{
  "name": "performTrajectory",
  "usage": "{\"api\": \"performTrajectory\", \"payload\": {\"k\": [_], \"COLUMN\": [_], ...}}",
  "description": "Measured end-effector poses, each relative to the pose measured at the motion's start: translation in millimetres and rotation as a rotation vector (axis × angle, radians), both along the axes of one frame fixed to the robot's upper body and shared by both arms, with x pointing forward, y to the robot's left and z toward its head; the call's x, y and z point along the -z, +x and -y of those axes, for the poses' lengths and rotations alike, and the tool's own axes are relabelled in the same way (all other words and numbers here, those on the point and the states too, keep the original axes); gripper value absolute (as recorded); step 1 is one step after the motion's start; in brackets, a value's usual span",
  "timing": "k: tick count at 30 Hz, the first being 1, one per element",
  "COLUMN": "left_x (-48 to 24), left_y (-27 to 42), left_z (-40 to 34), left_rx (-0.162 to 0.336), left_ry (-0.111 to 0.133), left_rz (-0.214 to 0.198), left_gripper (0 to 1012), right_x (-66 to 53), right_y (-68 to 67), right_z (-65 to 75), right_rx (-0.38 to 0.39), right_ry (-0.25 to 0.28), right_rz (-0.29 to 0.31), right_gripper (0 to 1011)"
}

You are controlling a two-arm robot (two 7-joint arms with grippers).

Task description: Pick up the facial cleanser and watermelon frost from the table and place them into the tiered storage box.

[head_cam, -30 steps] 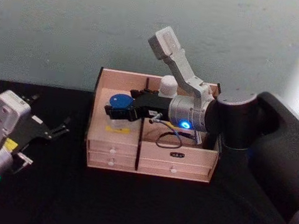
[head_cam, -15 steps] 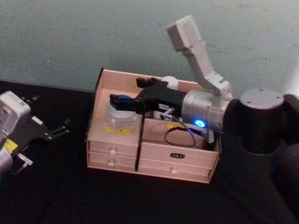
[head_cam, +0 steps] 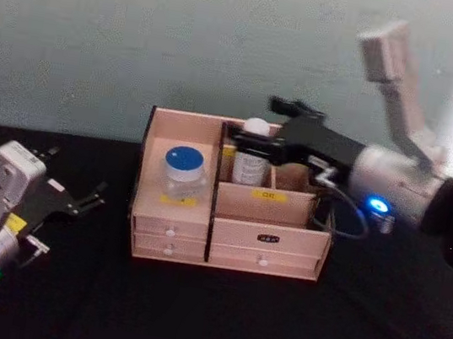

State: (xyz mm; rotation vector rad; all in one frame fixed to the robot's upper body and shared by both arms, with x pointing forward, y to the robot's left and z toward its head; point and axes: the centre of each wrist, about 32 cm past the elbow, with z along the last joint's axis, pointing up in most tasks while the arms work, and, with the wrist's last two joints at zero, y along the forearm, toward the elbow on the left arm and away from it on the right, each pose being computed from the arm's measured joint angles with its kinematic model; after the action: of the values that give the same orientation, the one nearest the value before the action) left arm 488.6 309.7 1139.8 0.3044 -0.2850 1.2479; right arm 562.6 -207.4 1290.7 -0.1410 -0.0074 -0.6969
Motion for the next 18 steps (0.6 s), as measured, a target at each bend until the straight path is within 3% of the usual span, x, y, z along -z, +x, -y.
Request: {"api": "performTrajectory", "payload": {"k": [8, 18], "left_x": [0.0, 0.0], "left_y": [0.0, 0.0], "left_z": [0.0, 0.0], "left_rx": [0.0, 0.0], "left_ry": [0.0, 0.0], "left_rz": [0.0, 0.0], "left_gripper": [1002, 1001], "right_x": [16.3, 55.5], "right_y": [-29.1, -49.9], "right_z": [33.4, 60.6], "right_rx": [0.195, 0.457], "right_ry": [0.021, 0.002], "right_rz": [0.074, 0.123], "right_gripper": [1003, 1002]}}
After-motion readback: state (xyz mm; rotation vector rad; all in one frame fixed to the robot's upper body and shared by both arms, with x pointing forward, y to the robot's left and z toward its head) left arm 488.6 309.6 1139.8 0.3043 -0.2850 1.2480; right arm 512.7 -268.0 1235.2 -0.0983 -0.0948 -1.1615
